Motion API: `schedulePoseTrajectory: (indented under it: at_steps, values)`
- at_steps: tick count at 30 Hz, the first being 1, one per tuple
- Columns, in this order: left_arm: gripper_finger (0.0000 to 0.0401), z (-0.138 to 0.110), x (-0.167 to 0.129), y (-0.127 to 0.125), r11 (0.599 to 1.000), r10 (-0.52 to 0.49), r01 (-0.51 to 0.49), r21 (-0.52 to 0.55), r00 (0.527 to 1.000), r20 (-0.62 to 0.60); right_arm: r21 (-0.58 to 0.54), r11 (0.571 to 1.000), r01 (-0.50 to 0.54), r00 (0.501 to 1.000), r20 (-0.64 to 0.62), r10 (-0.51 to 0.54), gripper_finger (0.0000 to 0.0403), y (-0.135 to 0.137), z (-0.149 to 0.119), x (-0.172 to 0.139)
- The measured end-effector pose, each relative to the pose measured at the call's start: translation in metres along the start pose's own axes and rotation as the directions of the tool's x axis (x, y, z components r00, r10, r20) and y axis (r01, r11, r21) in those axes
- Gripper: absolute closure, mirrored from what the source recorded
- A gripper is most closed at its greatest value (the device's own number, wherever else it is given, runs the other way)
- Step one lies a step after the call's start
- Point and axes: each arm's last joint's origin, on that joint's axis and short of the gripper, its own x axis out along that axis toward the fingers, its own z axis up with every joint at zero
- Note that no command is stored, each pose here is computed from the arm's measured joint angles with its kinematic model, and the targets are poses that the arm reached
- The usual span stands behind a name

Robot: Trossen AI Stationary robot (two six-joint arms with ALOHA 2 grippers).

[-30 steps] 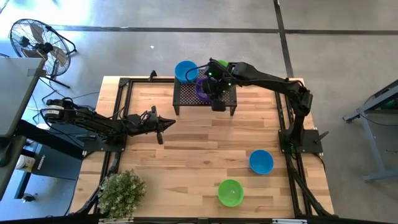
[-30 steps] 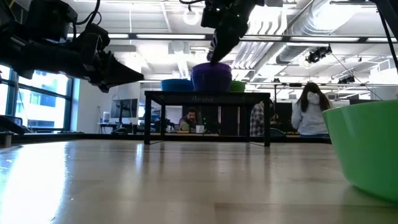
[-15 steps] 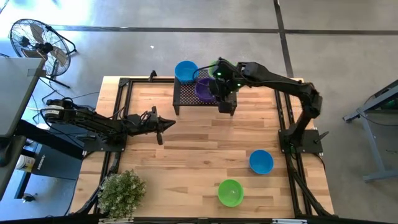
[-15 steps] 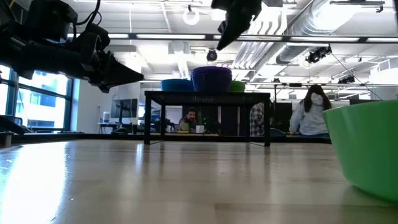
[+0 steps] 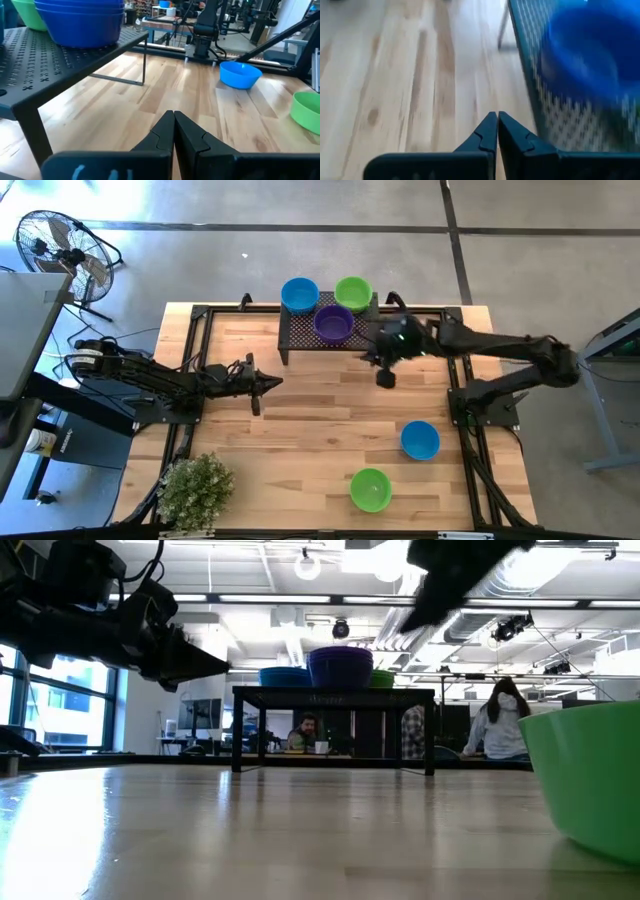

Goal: Pick & Place Mini bowls
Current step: Stack the blue bowl on the blue bowl on the shelf

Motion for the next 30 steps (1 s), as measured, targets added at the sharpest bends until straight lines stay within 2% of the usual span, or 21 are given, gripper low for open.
schedulePoseTrajectory:
  at_steps: [4, 9, 16, 19, 23, 26, 30]
  values:
    - [0.0400, 0.000, 0.000, 0.000, 1.000, 0.001, -0.001, 0.000, 1.000, 0.001, 0.126, 0.990, 0.062, 0.992, -0.120, -0.047, 0.0394, 0.025, -0.024, -0.026]
    - [0.0400, 0.000, 0.000, 0.000, 1.000, 0.004, -0.004, 0.000, 1.000, -0.001, 0.272, 0.960, 0.062, 0.968, -0.251, 0.008, 0.0402, 0.062, -0.053, -0.049]
    - [0.0400, -0.001, 0.000, 0.000, 1.000, 0.005, -0.005, 0.001, 1.000, -0.004, 0.417, 0.901, 0.115, 0.905, -0.419, 0.078, 0.0376, 0.099, -0.104, -0.048]
    - [0.0400, -0.001, 0.000, 0.000, 1.000, 0.006, -0.006, 0.002, 1.000, -0.009, 0.454, 0.881, 0.134, 0.863, -0.490, 0.121, 0.0347, 0.106, -0.123, -0.042]
    - [0.0400, -0.001, 0.000, 0.000, 1.000, 0.009, -0.009, 0.002, 1.000, -0.011, 0.451, 0.873, 0.183, 0.823, -0.556, 0.115, 0.0299, 0.107, -0.142, -0.037]
    - [0.0400, -0.001, 0.000, 0.000, 1.000, 0.009, -0.009, 0.002, 1.000, -0.011, 0.450, 0.874, 0.182, 0.818, -0.563, 0.119, 0.0269, 0.107, -0.149, -0.032]
    - [0.0400, -0.001, 0.000, 0.000, 1.000, 0.009, -0.009, 0.002, 1.000, -0.011, 0.481, 0.870, 0.111, 0.825, -0.532, 0.189, 0.0253, 0.110, -0.160, -0.021]
